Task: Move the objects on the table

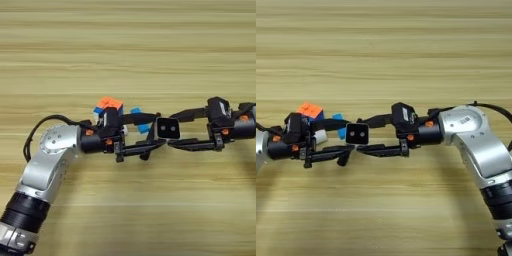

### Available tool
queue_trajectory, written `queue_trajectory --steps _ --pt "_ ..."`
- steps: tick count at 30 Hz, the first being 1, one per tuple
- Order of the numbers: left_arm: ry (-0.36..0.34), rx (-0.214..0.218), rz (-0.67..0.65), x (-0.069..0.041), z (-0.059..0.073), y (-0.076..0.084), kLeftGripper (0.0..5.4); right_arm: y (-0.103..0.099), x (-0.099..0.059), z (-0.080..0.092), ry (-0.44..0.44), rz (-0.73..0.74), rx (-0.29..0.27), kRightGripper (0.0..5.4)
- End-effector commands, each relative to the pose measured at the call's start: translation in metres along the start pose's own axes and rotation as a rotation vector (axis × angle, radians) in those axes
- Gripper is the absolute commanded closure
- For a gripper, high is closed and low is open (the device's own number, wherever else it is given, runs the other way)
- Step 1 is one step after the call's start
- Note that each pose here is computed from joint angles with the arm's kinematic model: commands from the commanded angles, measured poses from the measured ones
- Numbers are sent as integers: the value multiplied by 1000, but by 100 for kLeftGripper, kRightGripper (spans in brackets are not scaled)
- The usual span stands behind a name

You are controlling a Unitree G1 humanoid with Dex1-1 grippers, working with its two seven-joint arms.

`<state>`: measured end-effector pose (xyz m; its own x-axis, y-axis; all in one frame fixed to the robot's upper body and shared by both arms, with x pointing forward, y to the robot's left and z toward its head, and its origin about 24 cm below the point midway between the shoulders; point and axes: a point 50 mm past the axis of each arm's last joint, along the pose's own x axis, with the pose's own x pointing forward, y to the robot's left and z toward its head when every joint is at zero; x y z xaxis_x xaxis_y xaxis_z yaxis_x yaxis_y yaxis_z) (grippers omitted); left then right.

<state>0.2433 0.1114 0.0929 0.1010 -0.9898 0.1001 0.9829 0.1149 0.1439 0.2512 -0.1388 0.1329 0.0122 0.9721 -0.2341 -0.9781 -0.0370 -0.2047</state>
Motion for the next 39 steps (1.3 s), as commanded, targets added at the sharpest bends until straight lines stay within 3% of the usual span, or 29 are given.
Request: queue_trajectory --steps 1,9,25,39 --pt "0 9 -8 3 0 1 295 -2 1 4 12 14 -24 293" --pt "-1 13 -2 3 0 2 300 -3 1 2 17 10 -24 176" --pt "1 12 2 2 -1 2 300 -5 -2 3 15 -6 -27 6" --pt "69 15 68 -11 -17 7 300 -15 -18 24 -69 -76 -61 0"
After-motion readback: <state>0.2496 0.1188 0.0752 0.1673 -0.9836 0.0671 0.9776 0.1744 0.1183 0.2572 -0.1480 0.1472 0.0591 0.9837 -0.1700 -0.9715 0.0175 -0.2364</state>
